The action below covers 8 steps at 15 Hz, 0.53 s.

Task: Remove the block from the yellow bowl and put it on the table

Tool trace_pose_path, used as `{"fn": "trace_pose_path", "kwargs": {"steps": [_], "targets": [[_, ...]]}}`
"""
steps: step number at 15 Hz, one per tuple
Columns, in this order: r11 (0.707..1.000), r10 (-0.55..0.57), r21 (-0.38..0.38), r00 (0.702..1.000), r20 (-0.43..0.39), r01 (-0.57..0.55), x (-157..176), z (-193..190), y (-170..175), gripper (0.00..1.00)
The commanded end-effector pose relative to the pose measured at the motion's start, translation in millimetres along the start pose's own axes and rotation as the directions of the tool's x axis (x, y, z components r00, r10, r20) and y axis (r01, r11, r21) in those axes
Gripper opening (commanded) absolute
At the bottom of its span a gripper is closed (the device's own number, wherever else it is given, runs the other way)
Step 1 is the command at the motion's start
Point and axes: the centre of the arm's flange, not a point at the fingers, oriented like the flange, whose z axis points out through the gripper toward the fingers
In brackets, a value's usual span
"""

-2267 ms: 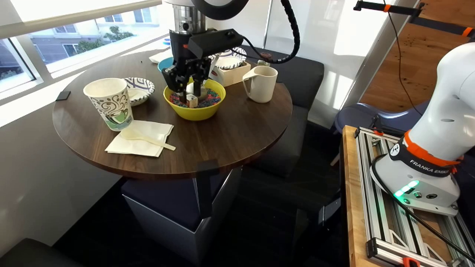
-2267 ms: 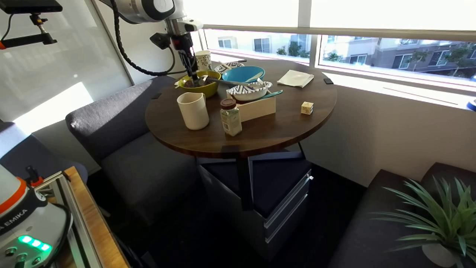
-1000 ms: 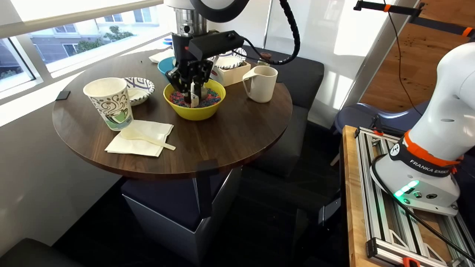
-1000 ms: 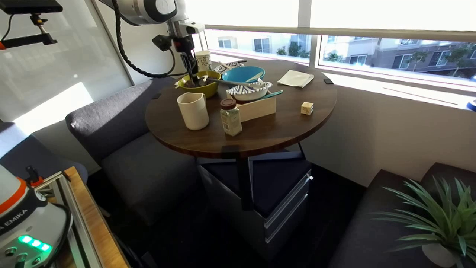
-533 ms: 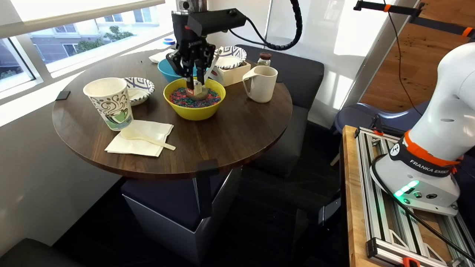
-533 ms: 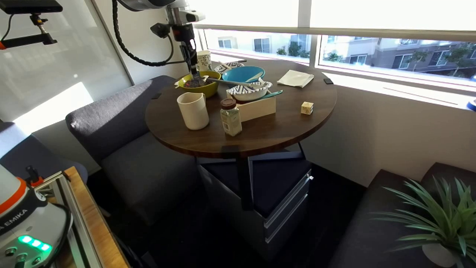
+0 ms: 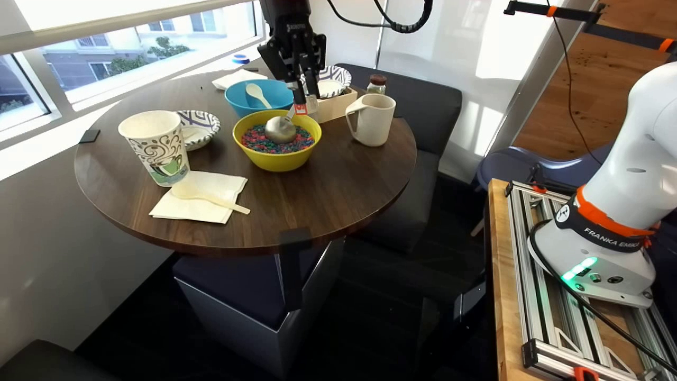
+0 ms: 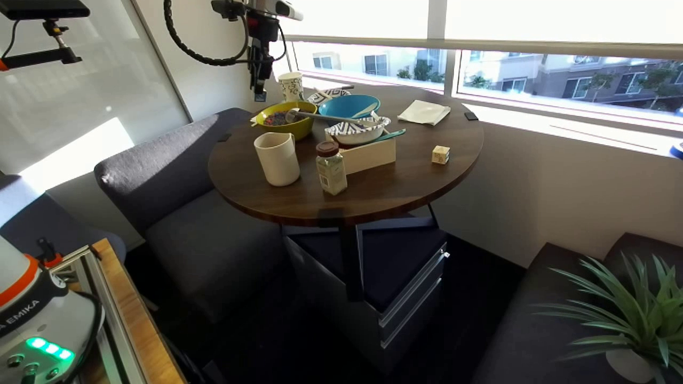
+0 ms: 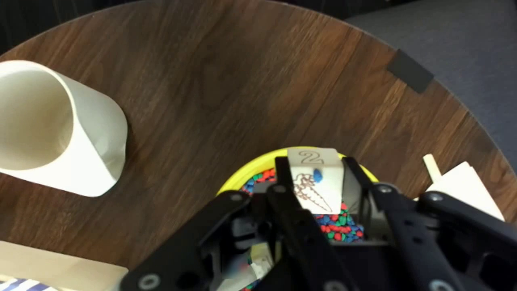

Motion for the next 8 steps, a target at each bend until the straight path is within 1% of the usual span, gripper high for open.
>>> {"fn": "trace_pose_path", "kwargs": {"steps": [1, 3, 5, 6, 8], "targets": [[0.997, -0.009, 0.076, 0.985, 0.173, -0.004, 43, -6, 2, 0.09], [0.994, 0.001, 0.103, 0.972, 0.234, -0.026, 58, 1, 4, 0.09], [0.990, 0.008, 0.131, 0.961, 0.277, -0.047, 73, 8, 1, 0.09], [0.990, 0.011, 0.133, 0.956, 0.294, -0.052, 79, 11, -2, 0.09], [0.990, 0.031, 0.120, 0.953, 0.303, -0.070, 85, 15, -6, 0.09]]}}
